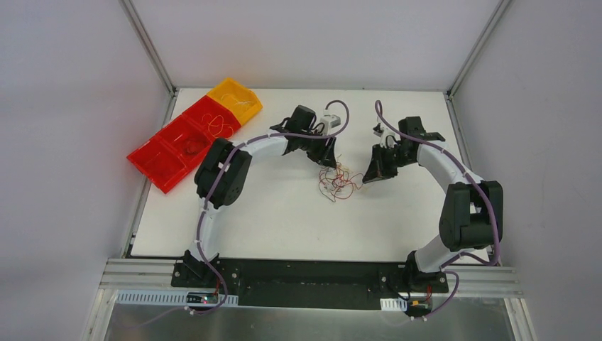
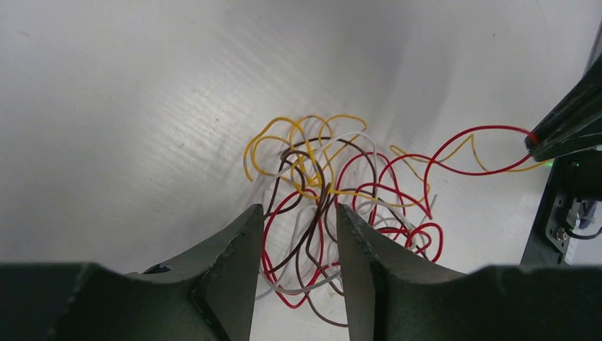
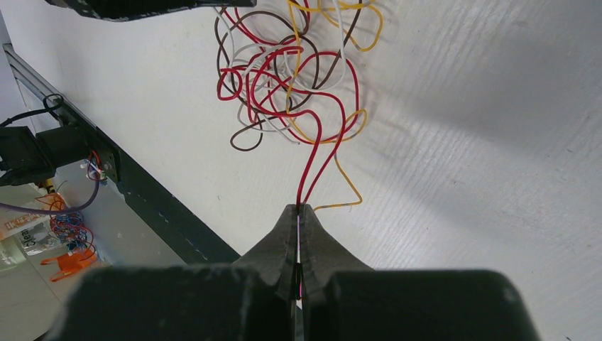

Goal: Untangle the cables

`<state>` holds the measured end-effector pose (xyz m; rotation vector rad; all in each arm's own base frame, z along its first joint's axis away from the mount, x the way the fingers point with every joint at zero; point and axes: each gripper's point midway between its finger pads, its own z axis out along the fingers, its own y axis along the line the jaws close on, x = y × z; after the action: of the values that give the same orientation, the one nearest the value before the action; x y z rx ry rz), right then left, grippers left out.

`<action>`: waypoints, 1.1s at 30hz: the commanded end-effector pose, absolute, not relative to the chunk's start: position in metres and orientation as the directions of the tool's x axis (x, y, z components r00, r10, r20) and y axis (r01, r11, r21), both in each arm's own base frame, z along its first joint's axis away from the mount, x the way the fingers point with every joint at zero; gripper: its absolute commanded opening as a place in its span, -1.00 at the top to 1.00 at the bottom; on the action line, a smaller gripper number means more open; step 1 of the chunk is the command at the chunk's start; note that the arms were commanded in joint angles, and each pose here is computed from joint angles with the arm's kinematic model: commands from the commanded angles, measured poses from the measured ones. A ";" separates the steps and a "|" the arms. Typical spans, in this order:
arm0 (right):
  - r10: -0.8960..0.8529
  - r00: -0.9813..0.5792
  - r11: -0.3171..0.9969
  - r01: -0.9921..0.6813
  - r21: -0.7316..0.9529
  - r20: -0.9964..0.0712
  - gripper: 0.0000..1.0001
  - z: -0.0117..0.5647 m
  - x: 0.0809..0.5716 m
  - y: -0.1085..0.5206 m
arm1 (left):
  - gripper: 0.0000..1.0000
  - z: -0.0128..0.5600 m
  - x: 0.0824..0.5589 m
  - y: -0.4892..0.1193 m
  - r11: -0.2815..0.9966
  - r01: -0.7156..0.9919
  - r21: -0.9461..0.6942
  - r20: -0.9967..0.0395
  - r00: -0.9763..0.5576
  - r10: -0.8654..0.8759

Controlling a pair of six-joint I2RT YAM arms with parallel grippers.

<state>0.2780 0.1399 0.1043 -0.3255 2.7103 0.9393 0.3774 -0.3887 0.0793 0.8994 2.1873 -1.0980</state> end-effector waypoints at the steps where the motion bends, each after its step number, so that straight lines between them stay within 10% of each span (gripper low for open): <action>1: -0.116 -0.944 0.772 -0.282 0.570 -0.309 1.00 0.104 0.280 0.136 | 0.22 0.085 0.363 -0.394 0.395 0.752 -0.528 -0.675 -0.654 0.342; 8: -0.106 -0.947 0.802 -0.261 0.537 -0.302 1.00 0.093 0.286 0.129 | 0.99 0.119 0.361 -0.402 0.348 0.761 -0.548 -0.706 -0.644 0.295; 23: -0.199 -0.957 0.937 -0.250 0.246 -0.213 1.00 0.036 0.286 0.063 | 1.00 0.382 0.414 -0.335 0.258 0.694 -0.672 -0.740 -0.617 -0.267; 33: -0.251 -0.956 0.946 -0.276 0.170 -0.152 1.00 0.032 0.275 0.027 | 1.00 0.565 0.441 -0.179 0.450 0.806 -0.385 -0.870 -0.154 -0.468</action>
<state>0.2874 0.0476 0.0344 -0.3420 2.9118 0.3705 0.4688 -0.2338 0.4716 0.3193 1.5176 -1.2624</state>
